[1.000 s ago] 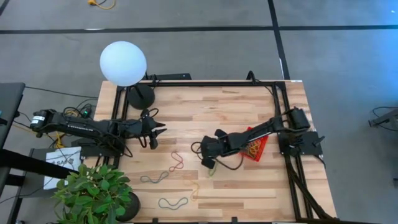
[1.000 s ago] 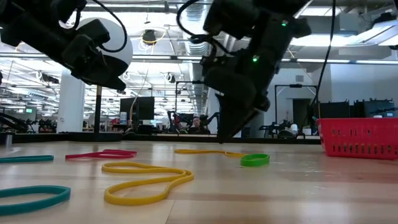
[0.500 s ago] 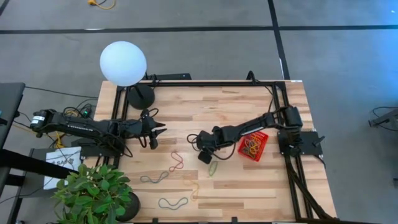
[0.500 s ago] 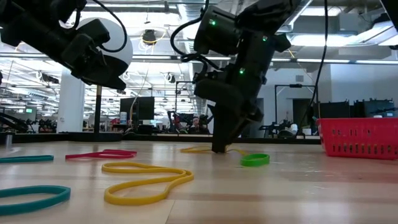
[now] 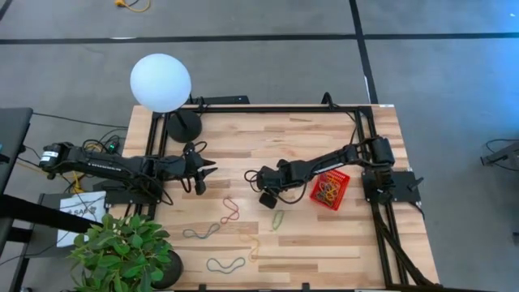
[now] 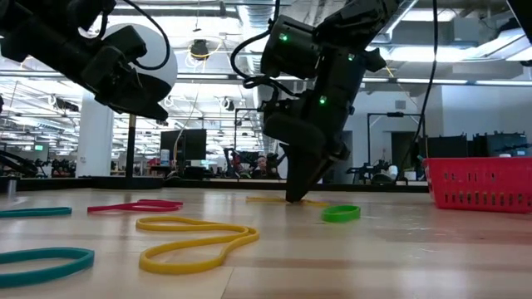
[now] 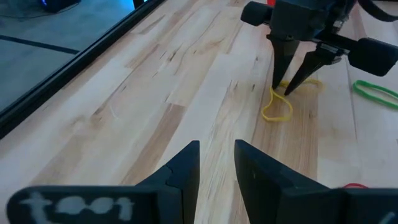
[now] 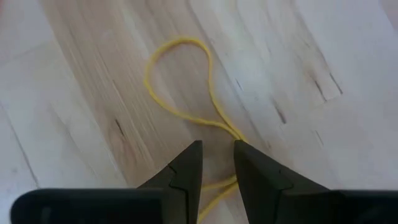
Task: Pick and place rubber bands into bin
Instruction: Put the yellow rubber band into the basket
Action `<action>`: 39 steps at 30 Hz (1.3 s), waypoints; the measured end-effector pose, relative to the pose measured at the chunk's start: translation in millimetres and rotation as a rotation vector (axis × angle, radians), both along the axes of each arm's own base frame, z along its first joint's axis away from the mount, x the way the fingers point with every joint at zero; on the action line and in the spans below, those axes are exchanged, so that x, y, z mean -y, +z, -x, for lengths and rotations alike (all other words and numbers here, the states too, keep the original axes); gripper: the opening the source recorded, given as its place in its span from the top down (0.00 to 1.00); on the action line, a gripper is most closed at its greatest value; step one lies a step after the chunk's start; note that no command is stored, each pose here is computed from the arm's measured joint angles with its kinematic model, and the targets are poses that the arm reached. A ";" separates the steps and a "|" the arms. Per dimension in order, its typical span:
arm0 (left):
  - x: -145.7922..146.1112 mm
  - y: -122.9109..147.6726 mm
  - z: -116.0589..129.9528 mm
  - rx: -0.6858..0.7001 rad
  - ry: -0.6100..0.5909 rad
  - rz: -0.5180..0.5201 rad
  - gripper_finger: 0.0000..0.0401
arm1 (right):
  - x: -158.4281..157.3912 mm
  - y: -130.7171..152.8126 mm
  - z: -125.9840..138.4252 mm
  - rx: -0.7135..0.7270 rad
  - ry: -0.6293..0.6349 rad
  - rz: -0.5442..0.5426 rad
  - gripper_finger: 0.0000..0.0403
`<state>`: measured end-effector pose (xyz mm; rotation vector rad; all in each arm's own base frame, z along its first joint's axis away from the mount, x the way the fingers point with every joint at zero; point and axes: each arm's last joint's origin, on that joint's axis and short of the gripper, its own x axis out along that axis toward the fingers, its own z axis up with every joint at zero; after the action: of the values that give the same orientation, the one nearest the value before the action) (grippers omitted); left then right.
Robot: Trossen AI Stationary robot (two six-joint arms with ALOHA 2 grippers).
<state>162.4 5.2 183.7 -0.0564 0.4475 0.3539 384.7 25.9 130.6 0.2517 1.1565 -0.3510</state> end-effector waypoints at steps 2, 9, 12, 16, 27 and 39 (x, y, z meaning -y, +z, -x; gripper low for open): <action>0.0 0.0 0.0 0.000 0.000 0.000 0.77 | -0.4 0.0 0.1 -0.001 0.002 -0.002 0.78; 0.0 0.1 -0.1 0.000 0.000 -0.001 0.77 | 0.8 0.4 0.0 -0.003 0.022 0.062 0.78; 0.0 0.1 0.0 0.000 0.000 0.000 0.77 | 4.9 0.2 0.8 -0.014 0.015 0.074 0.78; 0.0 0.1 -0.1 0.000 0.000 0.000 0.77 | 12.9 -0.8 3.8 -0.035 -0.034 0.037 0.78; -0.1 0.0 0.0 -0.001 0.000 0.000 0.77 | 35.6 -18.8 11.1 0.019 -0.029 -0.115 0.81; -0.1 -0.5 0.2 -0.007 0.000 -0.001 0.77 | 24.0 4.1 -5.8 0.099 0.081 0.003 0.97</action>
<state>162.1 5.3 183.2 -0.0547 0.4543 0.3545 390.5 1.9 134.7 0.2159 1.0657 -0.2661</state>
